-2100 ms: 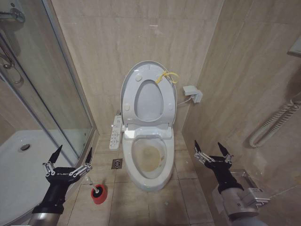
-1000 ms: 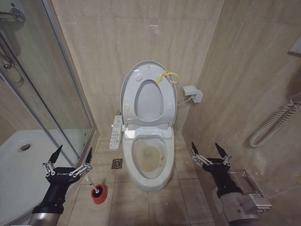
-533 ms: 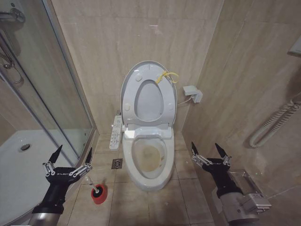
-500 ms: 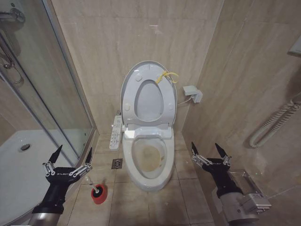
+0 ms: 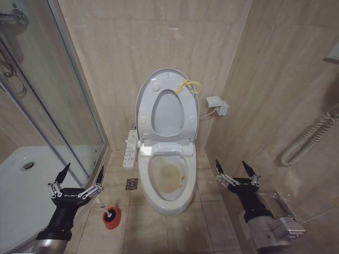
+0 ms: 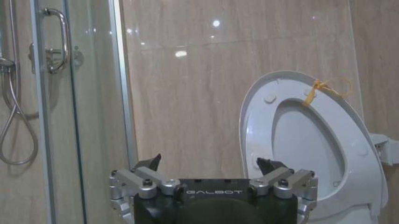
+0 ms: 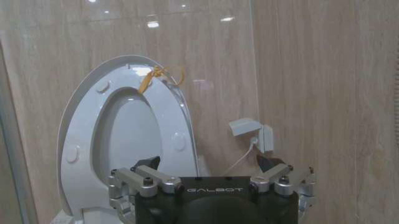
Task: Open the toilet lid, clean the toilet bowl with a toilet brush, close the toilet lid, and flush.
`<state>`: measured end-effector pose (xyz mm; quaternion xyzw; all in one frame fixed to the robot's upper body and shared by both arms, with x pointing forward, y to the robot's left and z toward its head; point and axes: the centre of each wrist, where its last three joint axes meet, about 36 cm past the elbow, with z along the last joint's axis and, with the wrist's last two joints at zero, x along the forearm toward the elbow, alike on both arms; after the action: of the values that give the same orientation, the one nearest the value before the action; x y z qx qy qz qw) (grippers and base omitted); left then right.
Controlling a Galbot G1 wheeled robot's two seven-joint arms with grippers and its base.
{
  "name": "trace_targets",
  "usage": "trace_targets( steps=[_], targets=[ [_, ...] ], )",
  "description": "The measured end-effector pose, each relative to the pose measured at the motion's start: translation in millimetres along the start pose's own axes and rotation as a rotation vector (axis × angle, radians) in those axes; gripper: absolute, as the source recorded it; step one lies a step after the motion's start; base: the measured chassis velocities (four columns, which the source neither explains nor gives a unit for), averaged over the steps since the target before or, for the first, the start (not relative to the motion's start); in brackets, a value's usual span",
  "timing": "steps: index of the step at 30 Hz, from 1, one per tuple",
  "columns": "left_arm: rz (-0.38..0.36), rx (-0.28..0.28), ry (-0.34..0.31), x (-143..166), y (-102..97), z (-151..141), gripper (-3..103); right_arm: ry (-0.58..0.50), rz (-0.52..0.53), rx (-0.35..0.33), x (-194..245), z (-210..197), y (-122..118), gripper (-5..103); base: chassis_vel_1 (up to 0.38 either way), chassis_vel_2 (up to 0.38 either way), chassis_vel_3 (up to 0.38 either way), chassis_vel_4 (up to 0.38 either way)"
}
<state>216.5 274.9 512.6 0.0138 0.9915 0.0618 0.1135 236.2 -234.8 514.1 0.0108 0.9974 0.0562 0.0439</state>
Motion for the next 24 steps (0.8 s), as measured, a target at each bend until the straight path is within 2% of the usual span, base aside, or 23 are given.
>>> trace_targets(
  steps=[24],
  targets=[
    [0.000, 0.000, 0.000, 0.0, 0.0, 0.0, 100, 0.000, 0.000, 0.000, 0.0, 0.0, 0.0, 100, 0.000, 0.000, 0.000, 0.000]
  ],
)
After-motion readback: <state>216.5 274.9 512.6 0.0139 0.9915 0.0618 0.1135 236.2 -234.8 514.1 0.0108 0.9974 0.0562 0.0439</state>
